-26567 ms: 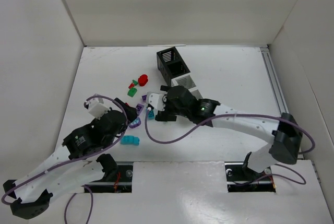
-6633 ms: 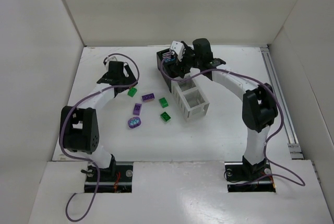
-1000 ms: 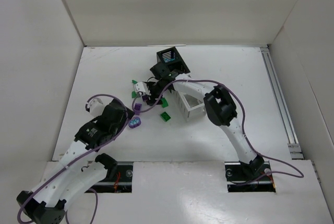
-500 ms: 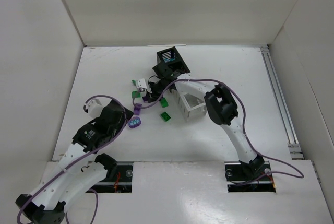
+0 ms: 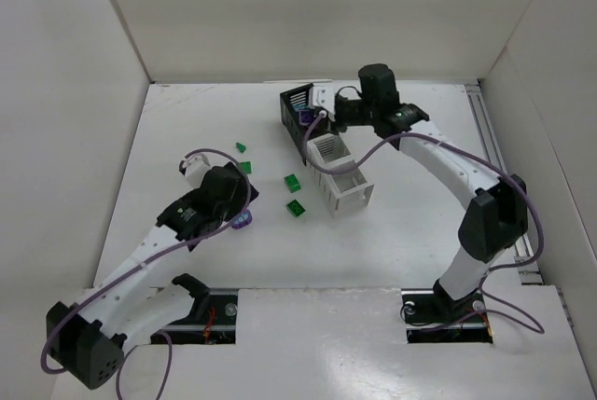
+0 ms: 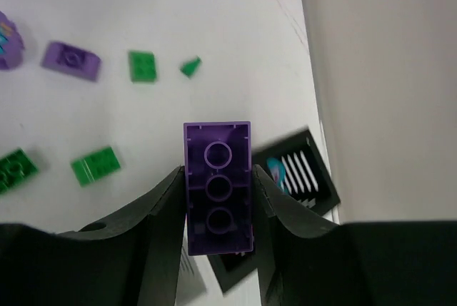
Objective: Sort the legos into containers by color
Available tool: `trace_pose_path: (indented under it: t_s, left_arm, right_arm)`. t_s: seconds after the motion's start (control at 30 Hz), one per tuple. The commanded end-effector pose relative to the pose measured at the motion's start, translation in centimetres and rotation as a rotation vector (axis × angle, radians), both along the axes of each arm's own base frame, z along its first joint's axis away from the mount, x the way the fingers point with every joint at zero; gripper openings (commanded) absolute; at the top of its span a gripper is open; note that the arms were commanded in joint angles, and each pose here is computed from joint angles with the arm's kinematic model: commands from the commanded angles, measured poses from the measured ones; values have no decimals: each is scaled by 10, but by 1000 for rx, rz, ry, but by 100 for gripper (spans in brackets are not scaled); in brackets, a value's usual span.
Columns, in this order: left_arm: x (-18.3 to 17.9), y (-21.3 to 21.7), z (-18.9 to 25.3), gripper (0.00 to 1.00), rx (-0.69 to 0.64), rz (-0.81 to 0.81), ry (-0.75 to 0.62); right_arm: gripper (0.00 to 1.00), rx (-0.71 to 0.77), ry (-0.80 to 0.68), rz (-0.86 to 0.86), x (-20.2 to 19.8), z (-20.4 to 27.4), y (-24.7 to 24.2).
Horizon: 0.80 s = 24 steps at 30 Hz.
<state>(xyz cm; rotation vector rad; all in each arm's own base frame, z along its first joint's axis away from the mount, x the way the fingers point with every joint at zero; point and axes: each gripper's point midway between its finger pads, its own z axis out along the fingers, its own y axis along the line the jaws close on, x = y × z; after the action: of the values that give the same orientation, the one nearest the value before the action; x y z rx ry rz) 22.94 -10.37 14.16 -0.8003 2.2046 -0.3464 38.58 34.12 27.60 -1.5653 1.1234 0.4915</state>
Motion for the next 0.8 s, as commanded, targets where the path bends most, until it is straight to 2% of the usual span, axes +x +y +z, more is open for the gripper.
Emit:
trace_pose_path:
  t_s: [0.0,0.23,0.37,0.5,0.53,0.7,0.77]
  left_arm:
    - [29,-16,27,100,27,-87,-99]
    - [55,-16,16,100,81,-127,-66]
    - [59,-21,3,100,61,-184,-51]
    - [64,-25,-5,100,89,-220,-41]
    - [67,-25,-10,100,102,-229,-33]
    - [73,-21,-31,100,184,-244,23]
    - [77,-20,-39,100,212,-248,54]
  right_arm:
    - [24,-57,118,-76,15,-52,-36]
    - [25,-75,148,-129,22,-64,-64]
    - [32,-83,163,-129,14,-73,-67]
    - [50,-87,161,-137,15,-73,-69]
    - [58,-87,161,-137,15,-73,-69]
    - [75,-81,137,-147,10,-57,-73]
    - [77,-74,115,-155,6,-45,-76]
